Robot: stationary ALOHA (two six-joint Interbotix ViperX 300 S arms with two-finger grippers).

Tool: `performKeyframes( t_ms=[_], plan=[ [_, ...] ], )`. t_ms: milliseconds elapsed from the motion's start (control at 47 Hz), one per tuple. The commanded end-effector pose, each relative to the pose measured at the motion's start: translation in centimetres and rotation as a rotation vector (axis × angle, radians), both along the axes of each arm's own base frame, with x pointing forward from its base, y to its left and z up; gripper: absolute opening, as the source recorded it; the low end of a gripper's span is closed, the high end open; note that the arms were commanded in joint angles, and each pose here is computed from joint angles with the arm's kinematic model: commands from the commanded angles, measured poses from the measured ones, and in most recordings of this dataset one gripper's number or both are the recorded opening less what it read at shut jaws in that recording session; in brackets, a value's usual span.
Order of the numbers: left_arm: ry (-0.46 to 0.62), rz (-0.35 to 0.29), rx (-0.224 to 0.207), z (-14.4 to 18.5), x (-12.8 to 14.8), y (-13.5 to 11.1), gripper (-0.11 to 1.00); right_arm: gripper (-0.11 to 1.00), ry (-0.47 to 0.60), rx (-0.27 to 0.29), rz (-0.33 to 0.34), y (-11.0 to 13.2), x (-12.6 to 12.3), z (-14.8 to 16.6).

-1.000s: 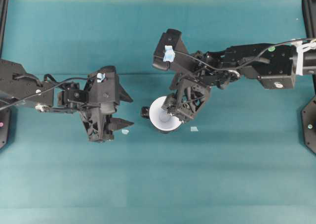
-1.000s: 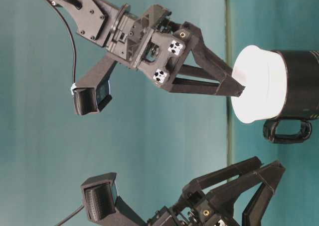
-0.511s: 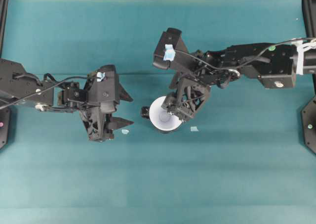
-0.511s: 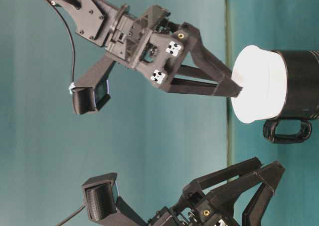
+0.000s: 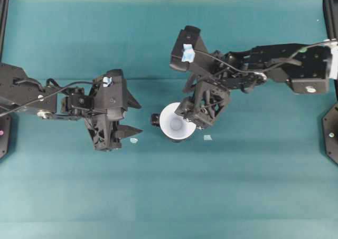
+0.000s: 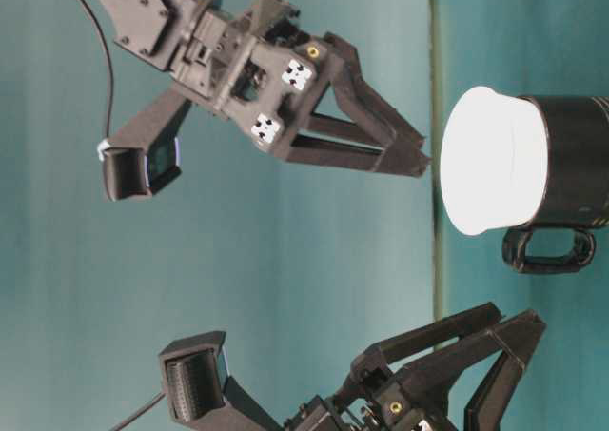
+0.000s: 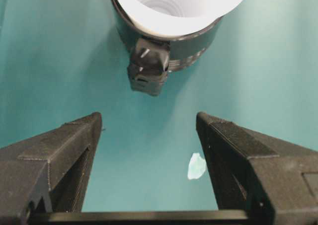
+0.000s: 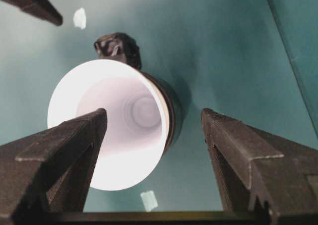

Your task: Put a paper cup into the cup holder on your left arm.

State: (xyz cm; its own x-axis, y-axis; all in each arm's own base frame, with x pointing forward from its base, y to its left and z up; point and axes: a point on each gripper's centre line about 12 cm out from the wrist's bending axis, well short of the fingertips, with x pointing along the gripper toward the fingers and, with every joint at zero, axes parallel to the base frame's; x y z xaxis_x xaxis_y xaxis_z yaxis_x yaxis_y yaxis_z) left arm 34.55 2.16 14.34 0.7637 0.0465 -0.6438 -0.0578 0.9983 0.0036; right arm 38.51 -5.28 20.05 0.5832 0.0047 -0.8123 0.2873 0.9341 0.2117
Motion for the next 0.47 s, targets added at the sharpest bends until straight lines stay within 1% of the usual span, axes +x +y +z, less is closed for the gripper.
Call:
performKeyframes(
  t_ms=[0, 213, 362, 447],
  plan=[
    [-0.026, 0.000, 0.003, 0.7, 0.2, 0.1, 0.79, 0.82, -0.054, -0.025, 0.026, 0.4, -0.1, 1.8],
    [-0.024, 0.001, 0.001, 0.7, 0.2, 0.1, 0.79, 0.82, -0.065, -0.070, 0.102, 1.2, -1.1, 2.3],
    [-0.018, 0.003, 0.000, 0.6, 0.1, 0.1, 0.79, 0.82, -0.061, -0.098, 0.146, 1.6, -2.1, 2.2],
    [-0.015, 0.002, 0.000, 0.6, 0.1, 0.1, 0.79, 0.82, -0.060, -0.109, 0.161, 1.6, -2.6, 2.2]
  ],
)
